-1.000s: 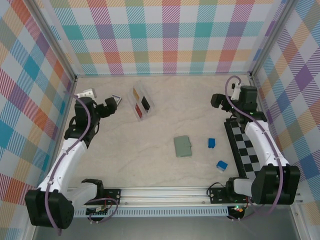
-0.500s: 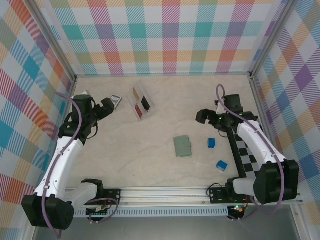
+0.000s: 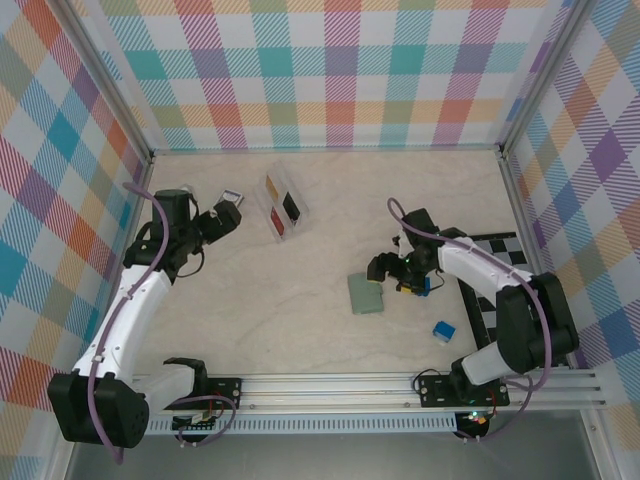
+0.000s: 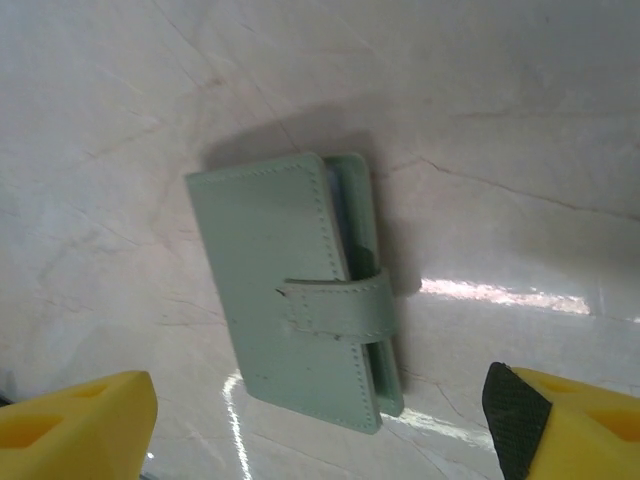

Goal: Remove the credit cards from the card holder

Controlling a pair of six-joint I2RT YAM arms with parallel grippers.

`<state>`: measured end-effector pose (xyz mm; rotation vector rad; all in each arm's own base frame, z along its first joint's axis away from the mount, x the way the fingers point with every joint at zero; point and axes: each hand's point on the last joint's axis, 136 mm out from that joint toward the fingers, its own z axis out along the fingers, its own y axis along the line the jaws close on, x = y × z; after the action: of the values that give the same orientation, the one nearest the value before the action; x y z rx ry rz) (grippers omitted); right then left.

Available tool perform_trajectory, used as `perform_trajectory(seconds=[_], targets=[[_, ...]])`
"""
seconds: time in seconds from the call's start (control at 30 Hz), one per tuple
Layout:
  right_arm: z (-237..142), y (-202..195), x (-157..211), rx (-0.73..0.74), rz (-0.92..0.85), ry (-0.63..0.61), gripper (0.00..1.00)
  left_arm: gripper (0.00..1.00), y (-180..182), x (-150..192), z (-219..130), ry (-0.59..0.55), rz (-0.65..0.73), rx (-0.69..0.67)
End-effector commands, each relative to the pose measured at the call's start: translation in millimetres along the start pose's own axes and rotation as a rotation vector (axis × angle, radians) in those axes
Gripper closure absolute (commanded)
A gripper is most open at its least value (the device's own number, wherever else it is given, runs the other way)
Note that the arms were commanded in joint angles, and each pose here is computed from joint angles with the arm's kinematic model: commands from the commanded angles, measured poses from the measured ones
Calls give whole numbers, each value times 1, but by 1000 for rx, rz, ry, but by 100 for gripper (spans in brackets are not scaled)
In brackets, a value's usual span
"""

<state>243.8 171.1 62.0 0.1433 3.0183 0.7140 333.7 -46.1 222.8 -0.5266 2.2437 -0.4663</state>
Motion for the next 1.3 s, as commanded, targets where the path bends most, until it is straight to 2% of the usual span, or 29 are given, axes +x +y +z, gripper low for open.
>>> perform_trajectory(seconds=[0.0, 0.27, 0.43, 0.67, 0.77, 1.03, 1.27], targets=[[11, -5, 16, 24, -9, 85, 21, 0, 4, 11, 4, 42, -26, 5], [25, -5, 7, 49, -52, 96, 35, 0, 1, 8, 5, 40, -39, 13], [34, 5, 3, -7, -82, 115, 44, 0, -1, 7, 4, 42, -37, 19], [39, 11, -3, -33, -101, 111, 49, 0, -1, 10, 7, 58, -54, 25], [41, 15, -3, -59, -106, 125, 54, 0, 1, 13, 9, 68, -64, 17], [45, 18, -4, -89, -121, 125, 51, 0, 4, 24, 12, 109, -84, 15], [48, 15, -5, -75, -145, 121, 60, 0, 5, 31, 15, 135, -95, 19]])
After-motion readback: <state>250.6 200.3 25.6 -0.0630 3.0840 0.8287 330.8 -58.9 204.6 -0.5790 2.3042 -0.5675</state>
